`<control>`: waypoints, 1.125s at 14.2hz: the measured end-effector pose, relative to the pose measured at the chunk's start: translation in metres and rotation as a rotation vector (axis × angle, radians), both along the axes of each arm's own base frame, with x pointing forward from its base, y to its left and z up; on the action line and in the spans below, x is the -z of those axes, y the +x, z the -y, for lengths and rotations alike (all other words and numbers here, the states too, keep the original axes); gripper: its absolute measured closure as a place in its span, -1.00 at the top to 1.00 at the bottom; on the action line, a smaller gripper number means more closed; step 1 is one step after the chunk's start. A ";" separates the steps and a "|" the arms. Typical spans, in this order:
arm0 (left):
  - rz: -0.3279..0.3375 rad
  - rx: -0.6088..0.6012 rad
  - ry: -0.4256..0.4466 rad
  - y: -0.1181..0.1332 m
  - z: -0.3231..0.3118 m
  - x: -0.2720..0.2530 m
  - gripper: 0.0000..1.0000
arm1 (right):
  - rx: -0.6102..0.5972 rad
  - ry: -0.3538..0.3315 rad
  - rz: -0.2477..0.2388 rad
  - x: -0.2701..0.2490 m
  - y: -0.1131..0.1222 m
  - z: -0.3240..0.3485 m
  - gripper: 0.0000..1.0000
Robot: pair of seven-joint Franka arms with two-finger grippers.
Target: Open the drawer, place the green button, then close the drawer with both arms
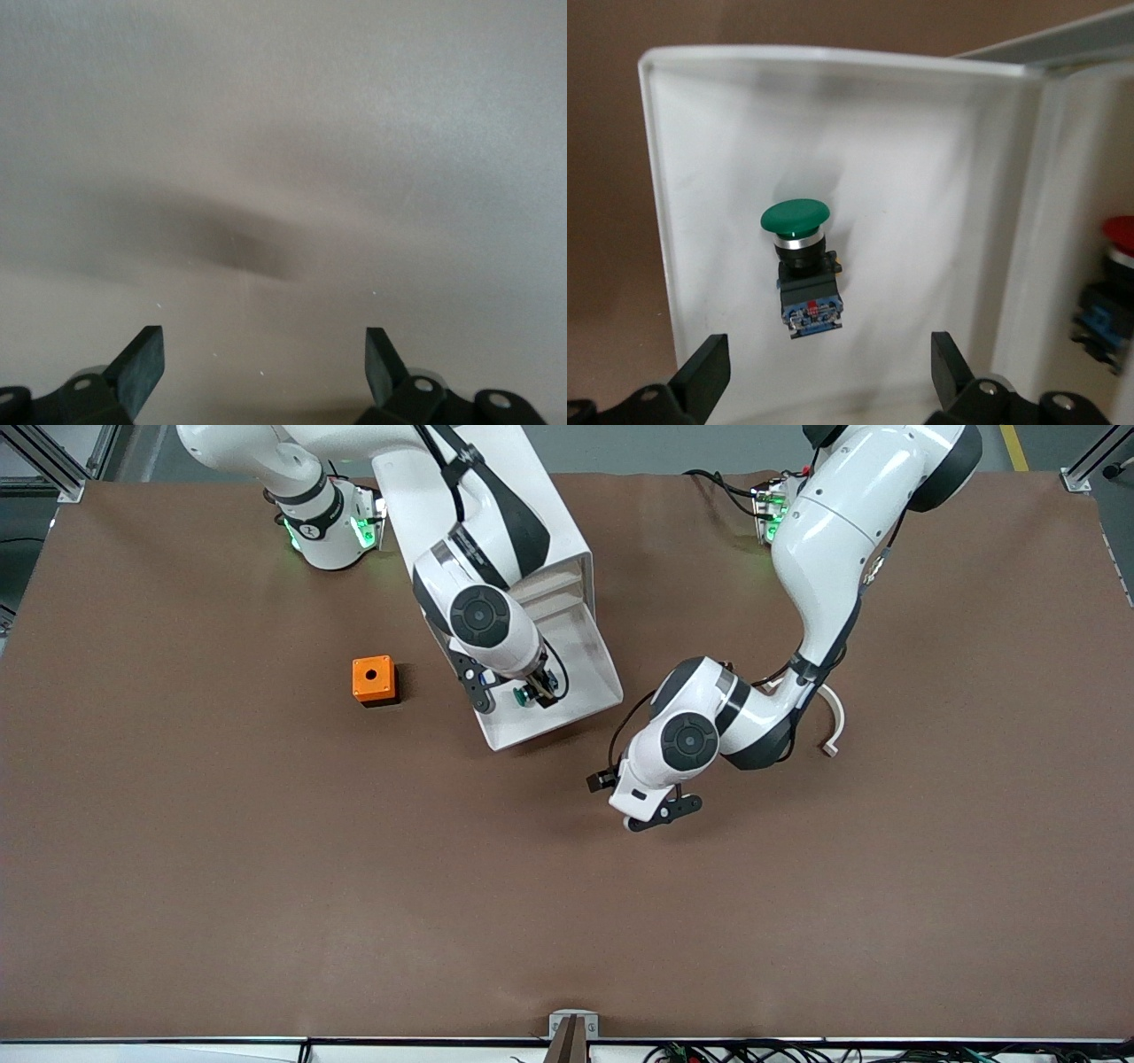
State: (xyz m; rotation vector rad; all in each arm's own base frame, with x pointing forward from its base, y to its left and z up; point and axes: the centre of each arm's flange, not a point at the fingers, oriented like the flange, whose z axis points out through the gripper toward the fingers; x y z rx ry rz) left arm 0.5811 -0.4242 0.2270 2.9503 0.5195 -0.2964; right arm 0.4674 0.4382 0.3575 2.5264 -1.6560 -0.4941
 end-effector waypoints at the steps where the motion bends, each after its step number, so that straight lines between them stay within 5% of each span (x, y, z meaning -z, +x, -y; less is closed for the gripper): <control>1: -0.001 0.001 0.002 -0.004 0.006 0.000 1.00 | 0.008 -0.003 -0.010 -0.030 0.009 0.013 1.00; 7: 0.014 0.032 0.021 -0.026 0.034 0.000 1.00 | -0.026 0.058 -0.046 -0.181 0.057 0.146 1.00; 16: -0.004 0.040 0.025 -0.083 0.097 -0.004 1.00 | -0.577 0.180 0.129 -0.252 0.081 0.381 1.00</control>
